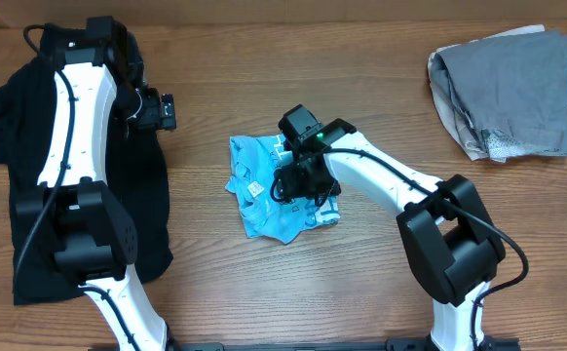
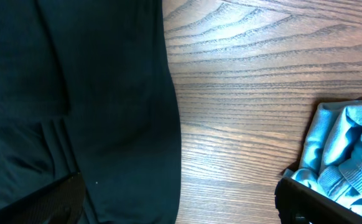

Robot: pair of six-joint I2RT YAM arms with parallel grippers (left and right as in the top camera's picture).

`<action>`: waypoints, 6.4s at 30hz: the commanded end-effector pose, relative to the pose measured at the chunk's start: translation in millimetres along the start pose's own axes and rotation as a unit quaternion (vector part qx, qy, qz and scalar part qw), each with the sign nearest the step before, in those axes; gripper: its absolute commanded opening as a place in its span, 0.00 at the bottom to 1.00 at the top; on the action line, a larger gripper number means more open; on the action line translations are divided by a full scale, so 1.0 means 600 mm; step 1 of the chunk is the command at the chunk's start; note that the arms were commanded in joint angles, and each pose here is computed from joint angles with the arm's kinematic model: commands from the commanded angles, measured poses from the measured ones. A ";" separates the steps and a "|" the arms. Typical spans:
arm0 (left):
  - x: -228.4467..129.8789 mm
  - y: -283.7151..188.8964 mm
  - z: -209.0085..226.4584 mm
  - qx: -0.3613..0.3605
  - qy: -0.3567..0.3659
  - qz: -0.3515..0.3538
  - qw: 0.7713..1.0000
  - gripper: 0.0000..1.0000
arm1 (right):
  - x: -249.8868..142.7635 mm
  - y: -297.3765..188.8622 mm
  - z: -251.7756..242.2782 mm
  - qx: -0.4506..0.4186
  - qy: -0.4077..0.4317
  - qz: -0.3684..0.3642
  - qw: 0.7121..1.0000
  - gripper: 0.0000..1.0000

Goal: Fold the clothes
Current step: 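Grasp the folded bundle with the right gripper and drag it rightward, then lift the light-blue bundle with the right gripper toward the grey garment, then lower the bundle onto the folded grey garment and open the right gripper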

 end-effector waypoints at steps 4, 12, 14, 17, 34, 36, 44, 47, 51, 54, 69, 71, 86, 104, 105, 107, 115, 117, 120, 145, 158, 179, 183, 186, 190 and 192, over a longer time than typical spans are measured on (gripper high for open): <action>0.004 -0.018 0.000 0.000 0.007 -0.021 1.000 1.00 | 0.058 0.021 -0.107 -0.125 -0.001 -0.050 0.991 0.84; 0.009 -0.017 0.001 0.001 -0.005 -0.029 1.000 1.00 | 0.139 -0.007 -0.230 -0.131 0.062 -0.101 0.984 0.95; 0.009 -0.017 0.001 0.001 -0.005 -0.029 1.000 1.00 | 0.152 -0.020 -0.251 -0.105 0.074 -0.097 0.987 1.00; 0.009 -0.017 0.001 0.001 -0.005 -0.029 1.000 1.00 | 0.168 -0.058 -0.252 -0.080 0.087 -0.101 0.988 1.00; 0.010 -0.017 -0.003 -0.010 -0.004 -0.031 0.999 1.00 | 0.122 -0.136 -0.101 -0.045 -0.006 -0.096 0.994 0.91; 0.010 -0.017 -0.003 -0.010 -0.004 -0.031 0.999 1.00 | 0.113 -0.118 -0.095 -0.048 -0.014 -0.088 0.995 0.91; 0.008 -0.017 -0.003 -0.010 -0.004 -0.027 1.000 1.00 | 0.117 -0.057 -0.116 -0.084 -0.019 -0.124 0.988 0.91; 0.007 -0.017 -0.003 -0.011 -0.004 -0.026 1.000 1.00 | 0.119 -0.048 -0.117 -0.082 -0.021 -0.129 0.988 0.91; 0.007 -0.017 -0.003 -0.011 -0.004 -0.026 1.000 1.00 | 0.116 -0.026 -0.116 -0.076 -0.042 -0.110 0.990 0.90; 0.007 -0.017 -0.003 -0.011 -0.004 -0.026 1.000 1.00 | 0.111 -0.003 -0.114 -0.075 -0.049 -0.091 0.992 0.87; 0.008 -0.017 -0.003 -0.010 -0.004 -0.028 1.000 1.00 | 0.105 0.072 -0.146 -0.136 -0.045 -0.050 0.988 0.43; 0.008 -0.017 -0.003 -0.010 -0.004 -0.028 1.000 1.00 | 0.101 0.081 -0.149 -0.140 -0.043 -0.041 0.988 0.33; 0.011 -0.017 -0.003 -0.010 -0.004 -0.032 0.999 1.00 | 0.140 -0.192 -0.097 -0.092 0.015 -0.115 0.989 0.04; 0.012 -0.017 -0.002 -0.009 -0.004 -0.034 0.999 1.00 | 0.195 -0.517 -0.268 -0.067 0.074 -0.301 0.948 0.04; 0.012 -0.017 -0.002 -0.009 -0.004 -0.035 0.999 1.00 | 0.199 -0.527 -0.285 -0.074 0.068 -0.312 0.945 0.04; 0.013 -0.017 -0.002 -0.009 -0.004 -0.036 0.999 1.00 | 0.209 -0.543 -0.329 -0.098 0.044 -0.330 0.938 0.04; 0.013 -0.017 -0.002 -0.009 -0.004 -0.036 0.999 1.00 | 0.238 -0.610 -0.456 -0.167 0.026 -0.418 0.893 0.04; 0.013 -0.017 -0.002 -0.009 -0.004 -0.037 0.999 1.00 | 0.240 -0.635 -0.499 -0.184 0.041 -0.449 0.874 0.04; 0.015 -0.018 -0.002 -0.008 -0.004 -0.039 0.999 1.00 | 0.236 -0.656 -0.548 -0.194 0.060 -0.472 0.858 0.04; 0.040 -0.021 -0.012 -0.042 -0.005 -0.085 0.995 1.00 | 0.249 -0.492 -0.807 -0.135 0.077 -0.391 0.907 0.04; 0.040 -0.021 -0.013 -0.042 -0.004 -0.085 0.996 1.00 | 0.287 -0.423 -0.639 -0.086 0.003 -0.295 0.952 0.04; 0.048 -0.023 -0.024 -0.065 0.003 -0.100 0.993 1.00 | 0.296 -0.322 -0.529 -0.076 0.073 -0.189 0.976 1.00; 0.049 -0.022 -0.024 -0.065 0.002 -0.099 0.993 1.00 | 0.295 -0.355 -0.546 -0.070 0.129 -0.220 0.964 1.00; 0.050 -0.019 -0.024 -0.065 0.002 -0.099 0.993 1.00 | 0.292 -0.371 -0.572 -0.065 0.182 -0.237 0.952 1.00; 0.052 -0.015 -0.023 -0.065 0.002 -0.100 0.993 1.00 | 0.272 -0.379 -0.632 -0.021 0.360 -0.245 0.900 1.00; 0.052 -0.014 -0.023 -0.065 0.002 -0.099 0.993 1.00 | 0.261 -0.384 -0.655 0.008 0.406 -0.243 0.881 1.00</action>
Point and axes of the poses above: each gripper's point midway between its finger pads, its own y axis out along the fingers, its own z axis along the line the jaws close on, x = y × z, the point moved 7 cm from there along -y, back along the fingers, and after that the axes turned 15 degrees about y, right-handed, at the moved point
